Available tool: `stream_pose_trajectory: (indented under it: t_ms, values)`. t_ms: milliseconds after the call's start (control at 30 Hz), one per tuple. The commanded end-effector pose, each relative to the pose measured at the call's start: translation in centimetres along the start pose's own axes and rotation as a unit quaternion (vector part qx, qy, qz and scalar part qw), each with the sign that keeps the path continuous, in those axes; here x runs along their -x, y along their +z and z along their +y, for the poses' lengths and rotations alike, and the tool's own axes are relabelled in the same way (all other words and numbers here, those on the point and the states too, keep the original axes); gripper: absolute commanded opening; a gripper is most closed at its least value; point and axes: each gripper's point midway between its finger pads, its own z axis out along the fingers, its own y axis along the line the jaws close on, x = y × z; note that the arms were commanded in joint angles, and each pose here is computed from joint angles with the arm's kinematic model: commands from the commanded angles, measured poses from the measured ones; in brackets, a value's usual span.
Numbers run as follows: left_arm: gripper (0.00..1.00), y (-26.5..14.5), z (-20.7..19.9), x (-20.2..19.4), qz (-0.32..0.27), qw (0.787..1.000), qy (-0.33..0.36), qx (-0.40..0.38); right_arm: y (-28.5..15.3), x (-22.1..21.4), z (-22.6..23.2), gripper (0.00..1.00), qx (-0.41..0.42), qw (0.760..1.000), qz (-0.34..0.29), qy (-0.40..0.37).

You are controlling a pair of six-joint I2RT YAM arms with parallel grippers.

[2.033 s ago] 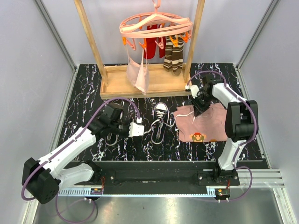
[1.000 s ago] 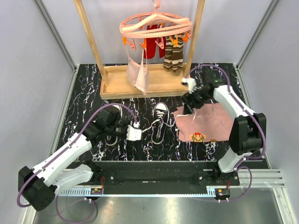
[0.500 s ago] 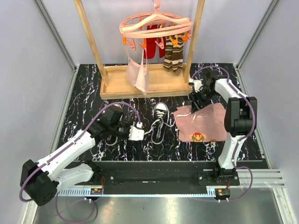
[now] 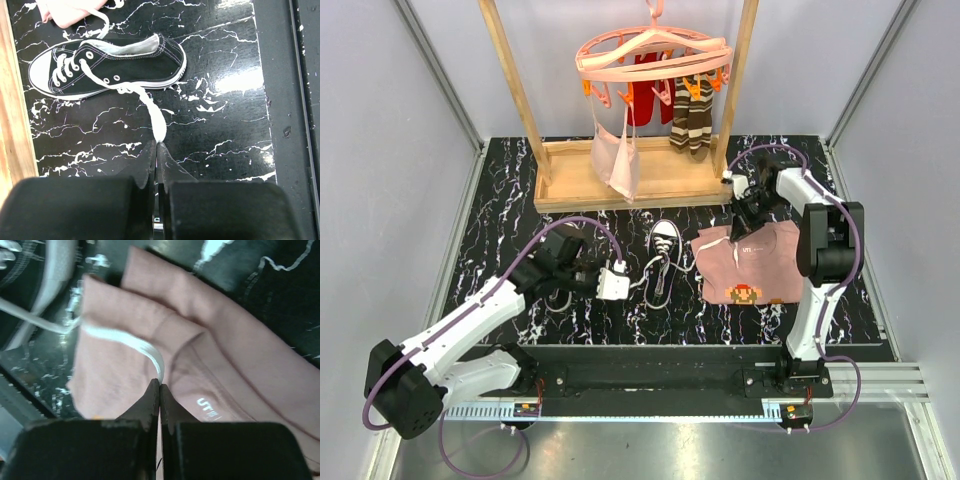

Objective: Tie the shoes

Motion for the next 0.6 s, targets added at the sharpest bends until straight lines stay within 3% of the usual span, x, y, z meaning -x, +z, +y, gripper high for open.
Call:
stream_pose_trajectory:
  t_ms: [0, 233, 567]
  values:
    - [0.00, -0.9, 1.8, 2.0, -0.021, 0.999, 0.018, 0.033, -5.3, 3.6, 5.8, 0.00, 0.057, 0.993, -0.096, -0.028]
    - [0.00, -1.6, 1.7, 2.3, -0.026, 0.997, 0.054, 0.053, -9.2, 9.2, 18.3, 0.00, 0.132, 0.970, -0.166, -0.116]
    - [0.00, -1.4, -0.6, 1.5, -0.016, 0.991, 0.130, 0.035, -3.0, 15.4, 30.1, 0.00, 0.232, 0.944, -0.151, -0.178]
